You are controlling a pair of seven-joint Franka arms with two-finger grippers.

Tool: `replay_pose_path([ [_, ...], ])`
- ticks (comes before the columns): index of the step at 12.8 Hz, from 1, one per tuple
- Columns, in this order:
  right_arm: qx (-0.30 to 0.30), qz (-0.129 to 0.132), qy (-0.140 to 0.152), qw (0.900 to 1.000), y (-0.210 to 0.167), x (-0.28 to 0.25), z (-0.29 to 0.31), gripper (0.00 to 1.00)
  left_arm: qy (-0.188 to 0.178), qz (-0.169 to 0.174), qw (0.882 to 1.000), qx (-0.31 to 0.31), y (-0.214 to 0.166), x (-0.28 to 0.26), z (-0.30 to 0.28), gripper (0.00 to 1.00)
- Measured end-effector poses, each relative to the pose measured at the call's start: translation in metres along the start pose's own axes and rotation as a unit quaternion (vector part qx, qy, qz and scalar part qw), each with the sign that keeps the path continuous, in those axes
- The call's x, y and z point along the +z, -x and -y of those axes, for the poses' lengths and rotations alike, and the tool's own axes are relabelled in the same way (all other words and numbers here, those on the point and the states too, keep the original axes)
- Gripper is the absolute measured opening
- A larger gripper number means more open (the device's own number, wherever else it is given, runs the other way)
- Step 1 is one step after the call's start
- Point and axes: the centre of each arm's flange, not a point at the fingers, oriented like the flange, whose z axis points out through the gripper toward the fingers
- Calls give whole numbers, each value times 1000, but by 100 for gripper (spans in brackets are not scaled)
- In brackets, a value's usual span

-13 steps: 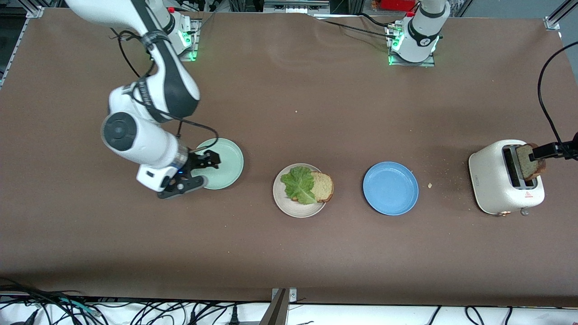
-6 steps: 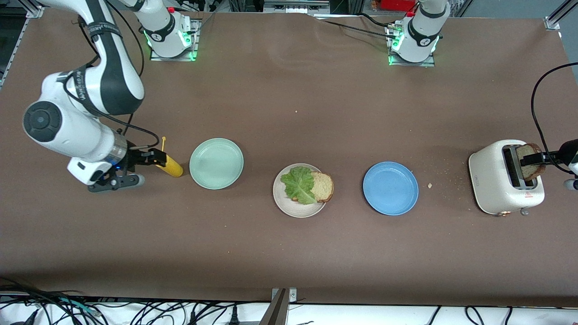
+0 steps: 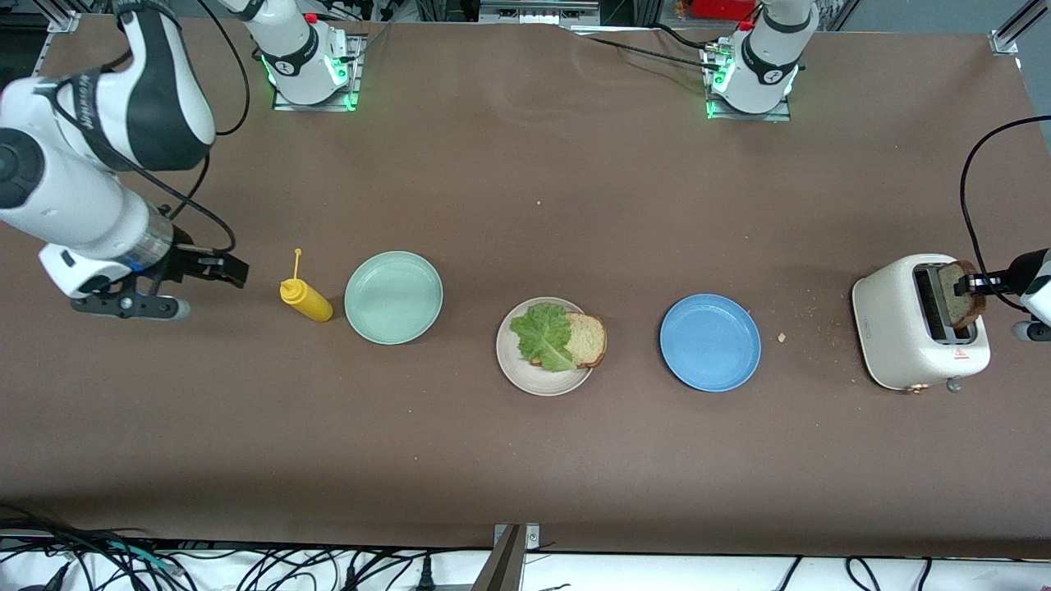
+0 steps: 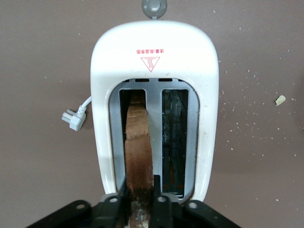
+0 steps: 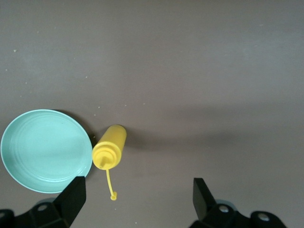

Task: Make sandwich in beige plate with both arms
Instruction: 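Withdraw the right gripper while the left gripper grasps the toaster bread, then lift the bread slice from the toaster and carry it over the lettuce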

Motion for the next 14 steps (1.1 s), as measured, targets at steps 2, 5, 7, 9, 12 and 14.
replay_pose_path([
  [2,11,-18,-3,1000,6,-26,-18,100,1,0,1000,1,4,-5,6,11],
  [5,-8,-48,-6,999,17,-67,-35,100,-3,-9,1000,5,12,-36,9,8],
  [7,-12,-37,-4,999,28,-92,-40,100,-6,-15,1000,10,21,-74,2,8],
  [9,-9,-24,-2,1000,35,-111,-44,100,-6,-16,999,34,24,-113,-26,8],
  [12,2,-10,0,1000,38,-119,-58,100,7,-12,994,104,17,-136,-111,8],
  [14,13,-6,-6,1000,38,-123,-69,100,46,-10,988,147,11,-133,-169,8],
])
